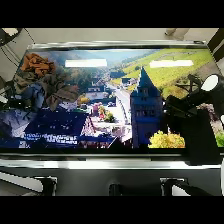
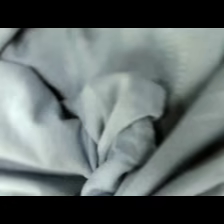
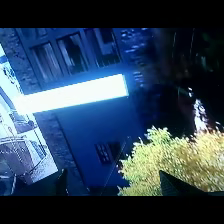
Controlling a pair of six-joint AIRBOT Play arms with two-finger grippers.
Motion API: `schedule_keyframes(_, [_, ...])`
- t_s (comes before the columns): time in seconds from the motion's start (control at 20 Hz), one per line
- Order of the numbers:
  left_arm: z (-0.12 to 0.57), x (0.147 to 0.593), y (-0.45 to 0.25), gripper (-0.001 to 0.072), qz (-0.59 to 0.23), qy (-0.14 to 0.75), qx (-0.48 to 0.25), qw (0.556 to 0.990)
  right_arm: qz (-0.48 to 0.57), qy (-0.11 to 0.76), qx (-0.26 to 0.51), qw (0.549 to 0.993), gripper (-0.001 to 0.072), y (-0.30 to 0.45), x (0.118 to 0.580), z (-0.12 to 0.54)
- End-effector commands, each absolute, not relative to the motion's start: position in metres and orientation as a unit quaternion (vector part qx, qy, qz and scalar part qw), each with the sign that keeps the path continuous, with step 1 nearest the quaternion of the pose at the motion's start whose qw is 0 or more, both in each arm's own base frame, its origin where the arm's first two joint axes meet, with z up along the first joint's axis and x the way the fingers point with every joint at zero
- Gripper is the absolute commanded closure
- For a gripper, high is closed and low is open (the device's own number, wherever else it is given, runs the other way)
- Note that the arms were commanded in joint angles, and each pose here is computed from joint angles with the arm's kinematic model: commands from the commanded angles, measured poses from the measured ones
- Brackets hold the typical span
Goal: Fold the shirts.
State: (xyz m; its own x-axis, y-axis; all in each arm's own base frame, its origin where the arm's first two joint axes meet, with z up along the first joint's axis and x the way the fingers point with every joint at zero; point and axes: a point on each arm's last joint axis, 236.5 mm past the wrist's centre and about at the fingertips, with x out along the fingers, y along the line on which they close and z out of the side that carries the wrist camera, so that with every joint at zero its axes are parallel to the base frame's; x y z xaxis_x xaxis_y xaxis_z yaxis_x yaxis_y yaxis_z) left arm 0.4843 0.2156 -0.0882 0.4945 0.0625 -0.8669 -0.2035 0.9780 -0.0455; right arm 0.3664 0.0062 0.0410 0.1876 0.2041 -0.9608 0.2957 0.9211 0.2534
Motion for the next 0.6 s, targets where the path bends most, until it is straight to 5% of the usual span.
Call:
schedule_keyframes(0.0, [-0.065, 0.478, 0.218, 0.0679, 0.080, 0.493, -0.085, 0.862, -0.027, 0.650, 0.192, 0.735, 0.0040, 0.008, 0.358, 0.040])
schedule_keyframes(0.15, [0.019, 0.492, 0.223, 0.0681, 0.104, 0.407, -0.072, 0.905, -0.019, 0.649, 0.182, 0.739, 0.0040, 0.007, 0.360, 0.040])
schedule_keyframes(0.3, [0.155, 0.496, 0.207, 0.0681, 0.137, 0.246, -0.155, 0.947, -0.010, 0.644, 0.169, 0.746, 0.0040, 0.006, 0.362, 0.040])
schedule_keyframes(0.55, [0.372, 0.426, 0.062, 0.0681, 0.017, 0.033, -0.102, 0.994, 0.007, 0.625, 0.147, 0.767, 0.0040, 0.006, 0.360, 0.059])
